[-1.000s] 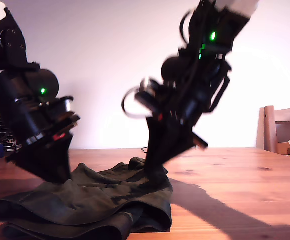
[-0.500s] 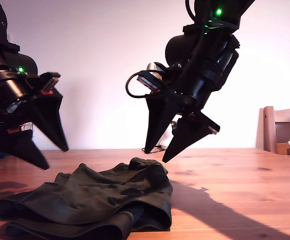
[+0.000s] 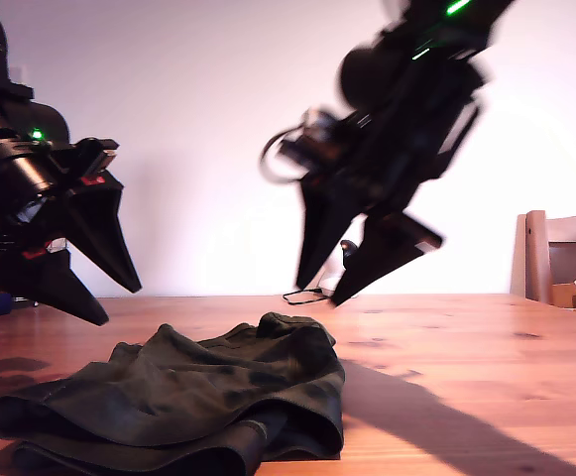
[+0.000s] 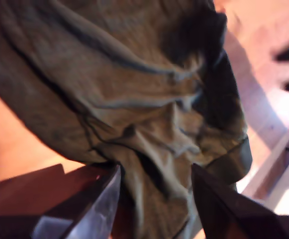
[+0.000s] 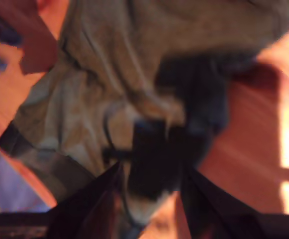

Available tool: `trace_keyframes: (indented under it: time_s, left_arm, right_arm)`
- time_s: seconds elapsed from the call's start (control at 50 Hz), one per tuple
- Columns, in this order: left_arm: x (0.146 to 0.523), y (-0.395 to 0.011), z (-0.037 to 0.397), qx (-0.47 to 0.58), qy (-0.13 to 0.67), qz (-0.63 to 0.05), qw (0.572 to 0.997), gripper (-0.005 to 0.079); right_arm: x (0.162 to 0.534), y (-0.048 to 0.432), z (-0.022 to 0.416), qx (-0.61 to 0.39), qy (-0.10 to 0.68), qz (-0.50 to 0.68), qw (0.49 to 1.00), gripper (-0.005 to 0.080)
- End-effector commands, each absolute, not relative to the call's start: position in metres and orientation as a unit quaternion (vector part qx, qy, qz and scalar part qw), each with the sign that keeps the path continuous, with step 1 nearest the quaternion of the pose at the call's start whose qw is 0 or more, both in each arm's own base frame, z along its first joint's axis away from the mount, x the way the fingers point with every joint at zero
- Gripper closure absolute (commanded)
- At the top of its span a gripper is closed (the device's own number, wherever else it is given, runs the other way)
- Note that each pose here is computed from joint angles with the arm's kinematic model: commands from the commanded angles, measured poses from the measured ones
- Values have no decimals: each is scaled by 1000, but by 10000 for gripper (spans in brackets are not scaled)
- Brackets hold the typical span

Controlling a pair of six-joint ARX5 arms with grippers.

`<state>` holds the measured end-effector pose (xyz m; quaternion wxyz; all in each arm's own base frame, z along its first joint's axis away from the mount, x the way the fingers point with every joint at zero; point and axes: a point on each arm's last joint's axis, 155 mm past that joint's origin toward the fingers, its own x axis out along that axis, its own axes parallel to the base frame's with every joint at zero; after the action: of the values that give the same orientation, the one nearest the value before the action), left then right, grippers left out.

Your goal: Fold the underwear in front of you. After folding it, place it to the left side.

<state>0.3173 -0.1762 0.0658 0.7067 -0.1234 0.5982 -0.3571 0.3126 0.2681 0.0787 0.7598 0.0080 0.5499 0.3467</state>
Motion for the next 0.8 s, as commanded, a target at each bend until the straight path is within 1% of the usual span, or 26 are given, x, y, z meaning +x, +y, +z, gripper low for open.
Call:
trace_keyframes:
  time_s: [0.0, 0.16, 0.3, 0.4, 0.58, 0.72, 0.78]
  left_arm:
    - [311, -172, 75, -123, 582, -361, 719, 341]
    - [307, -161, 83, -126, 552, -354, 744, 341]
    - [303, -152, 87, -141, 528, -339, 766, 341]
    - [294, -148, 82, -151, 523, -330, 771, 341]
    - [269, -145, 55, -165, 547, -321, 755, 334]
    - [255, -149, 50, -201, 567, -320, 732, 330]
    - [251, -151, 50, -209, 574, -319, 725, 326]
  right_arm:
    - [308, 266, 83, 15, 531, 347, 773, 429]
    - [304, 261, 97, 42, 482, 346, 804, 429]
    - [296, 255, 93, 66, 469, 333, 815, 429]
    - [287, 251, 80, 88, 480, 323, 811, 429]
    - [264, 245, 54, 111, 514, 317, 789, 429]
    - [255, 250, 53, 135, 529, 327, 771, 428]
    - [252, 252, 54, 144, 535, 329, 765, 411]
